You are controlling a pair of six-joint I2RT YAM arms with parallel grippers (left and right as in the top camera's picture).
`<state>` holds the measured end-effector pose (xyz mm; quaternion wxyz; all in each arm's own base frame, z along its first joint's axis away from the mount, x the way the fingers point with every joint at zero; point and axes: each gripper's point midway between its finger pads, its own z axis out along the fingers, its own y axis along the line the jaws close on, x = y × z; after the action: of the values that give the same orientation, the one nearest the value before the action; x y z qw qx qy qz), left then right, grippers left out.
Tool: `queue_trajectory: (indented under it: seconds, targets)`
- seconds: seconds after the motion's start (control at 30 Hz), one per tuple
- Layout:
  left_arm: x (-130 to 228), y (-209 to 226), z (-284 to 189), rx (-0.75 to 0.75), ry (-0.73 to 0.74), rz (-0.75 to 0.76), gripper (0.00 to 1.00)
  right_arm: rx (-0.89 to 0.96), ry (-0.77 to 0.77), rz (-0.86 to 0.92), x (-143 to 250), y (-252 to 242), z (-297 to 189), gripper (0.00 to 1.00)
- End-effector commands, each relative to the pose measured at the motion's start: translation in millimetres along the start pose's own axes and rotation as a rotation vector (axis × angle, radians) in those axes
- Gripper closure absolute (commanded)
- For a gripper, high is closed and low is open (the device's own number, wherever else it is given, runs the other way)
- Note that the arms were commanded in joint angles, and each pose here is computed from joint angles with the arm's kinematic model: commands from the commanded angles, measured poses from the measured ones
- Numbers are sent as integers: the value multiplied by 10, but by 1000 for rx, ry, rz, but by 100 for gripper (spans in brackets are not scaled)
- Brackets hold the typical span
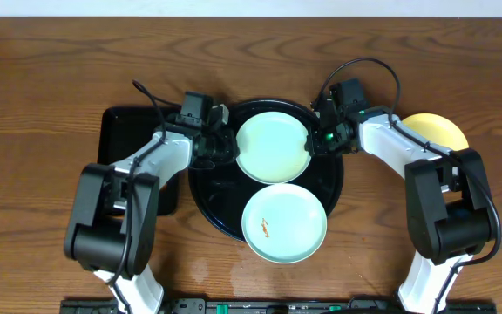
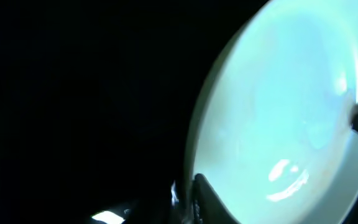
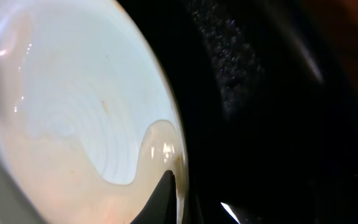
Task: Clean dirty plates on tray and stack at the side
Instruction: 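Grasp the upper green plate rim with the right gripper and lift it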
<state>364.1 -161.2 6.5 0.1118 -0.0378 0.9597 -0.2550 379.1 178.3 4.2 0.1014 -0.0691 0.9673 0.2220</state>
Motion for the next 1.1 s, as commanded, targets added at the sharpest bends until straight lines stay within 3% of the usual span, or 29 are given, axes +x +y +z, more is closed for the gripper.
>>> queue_trajectory:
  seconds: [0.0, 0.13, 0.23, 0.47, 0.67, 0.73, 0.87, 0.93, 1.0, 1.03, 1.07]
  targets:
    - [-24, 3, 61, 3, 10, -7, 92, -61, 41, 5, 108, 54, 70, 94]
    - [-12, 114, 119, -42, 12, -15, 92, -229, 41, -80, 106, 338, 29, 95]
    - [11, 186, 170, -68, 21, -23, 92, -360, 34, -172, 118, 551, -35, 90]
    - [24, 192, 197, -69, 25, -21, 92, -488, 26, -224, 132, 754, -123, 82]
    - [0, 180, 196, -64, 16, -17, 92, -487, 36, -184, 133, 757, -122, 88]
    - [-22, 163, 196, -56, 9, -13, 92, -485, 39, -172, 133, 755, -121, 99]
    - [-65, 102, 159, -36, -2, -6, 92, -455, 49, -115, 124, 712, -99, 99]
    - [-118, 21, 75, -7, -17, -1, 84, -425, 47, -95, 108, 668, -80, 99]
    - [-181, -63, -55, 20, -39, 5, 62, -376, 37, -84, 78, 600, -61, 99]
    - [-217, -95, -139, 27, -54, 6, 46, -348, 27, -81, 55, 566, -66, 99]
    - [-248, -119, -252, 29, -70, 6, 42, -315, 16, -82, 31, 524, -70, 99]
